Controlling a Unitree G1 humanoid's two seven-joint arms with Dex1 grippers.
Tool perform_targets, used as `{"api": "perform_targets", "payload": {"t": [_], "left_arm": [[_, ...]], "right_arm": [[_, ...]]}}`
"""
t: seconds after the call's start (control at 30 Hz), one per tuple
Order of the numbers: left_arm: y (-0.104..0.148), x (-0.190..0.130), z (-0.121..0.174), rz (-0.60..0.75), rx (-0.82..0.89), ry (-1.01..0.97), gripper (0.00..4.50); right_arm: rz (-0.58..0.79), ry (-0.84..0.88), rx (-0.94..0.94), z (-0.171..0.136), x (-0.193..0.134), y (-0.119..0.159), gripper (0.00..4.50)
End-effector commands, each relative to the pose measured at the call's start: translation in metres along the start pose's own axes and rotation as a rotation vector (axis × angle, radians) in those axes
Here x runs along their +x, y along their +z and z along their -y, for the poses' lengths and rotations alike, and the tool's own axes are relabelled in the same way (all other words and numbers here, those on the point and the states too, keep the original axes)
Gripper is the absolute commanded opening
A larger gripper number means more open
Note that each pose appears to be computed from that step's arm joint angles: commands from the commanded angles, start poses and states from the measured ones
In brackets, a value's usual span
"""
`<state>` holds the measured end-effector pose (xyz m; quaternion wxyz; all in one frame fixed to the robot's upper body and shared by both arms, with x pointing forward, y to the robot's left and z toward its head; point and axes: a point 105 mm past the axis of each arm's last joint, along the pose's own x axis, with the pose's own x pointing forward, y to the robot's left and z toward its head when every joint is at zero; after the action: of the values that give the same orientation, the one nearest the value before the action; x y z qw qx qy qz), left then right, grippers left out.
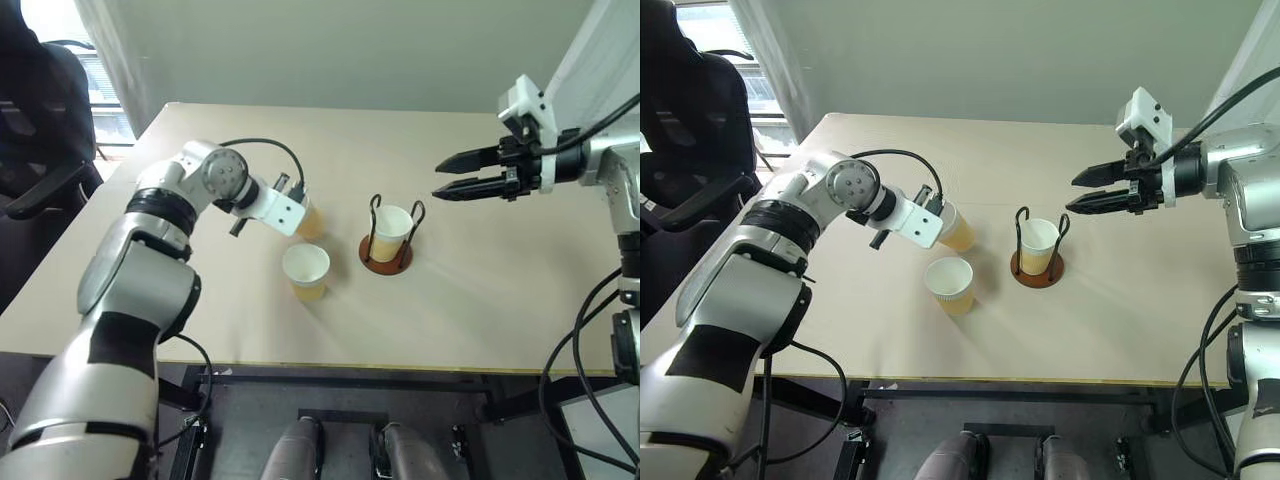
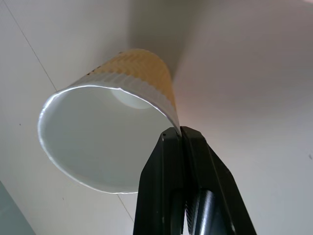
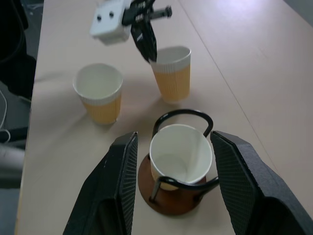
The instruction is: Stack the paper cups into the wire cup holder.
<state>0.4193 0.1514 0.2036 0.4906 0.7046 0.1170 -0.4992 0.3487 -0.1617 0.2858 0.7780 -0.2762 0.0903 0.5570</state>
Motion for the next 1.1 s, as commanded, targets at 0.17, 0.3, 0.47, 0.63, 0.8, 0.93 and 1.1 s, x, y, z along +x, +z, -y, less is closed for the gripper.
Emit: {"api": "perform_targets", "payload": {"t": [0.17,0.3,0.47,0.63,0.8,0.93,1.1], "left_arm": [[-0.001,-0.053,-0.02,0.018,-0.06,-0.026,0.07],[0.007,-0.069,-0.032,0.042,-0.08,-0.02,0.07],[0.025,-0.092,-0.048,0.109,-0.092,-0.038,0.07],[0.05,-0.11,-0.075,0.159,-0.069,0.032,0.07],[0.074,-0.115,-0.092,0.222,-0.05,0.058,0.07],[0.093,-0.113,-0.101,0.275,-0.034,0.061,0.07],[0.112,-0.107,-0.107,0.318,0.007,0.048,0.07]], "right_arm": [[-0.038,0.012,-0.151,0.01,-0.007,-0.012,2.33],[-0.044,0.016,-0.151,0.016,-0.006,-0.017,2.33],[-0.085,0.031,-0.142,0.018,-0.01,-0.025,2.33],[-0.132,0.03,-0.11,0.02,-0.017,-0.032,2.33],[-0.162,0.022,-0.076,0.021,-0.024,-0.038,2.33],[-0.17,0.021,-0.052,0.021,-0.027,-0.042,2.33],[-0.175,0.026,-0.049,0.019,-0.028,-0.044,2.33]]}}
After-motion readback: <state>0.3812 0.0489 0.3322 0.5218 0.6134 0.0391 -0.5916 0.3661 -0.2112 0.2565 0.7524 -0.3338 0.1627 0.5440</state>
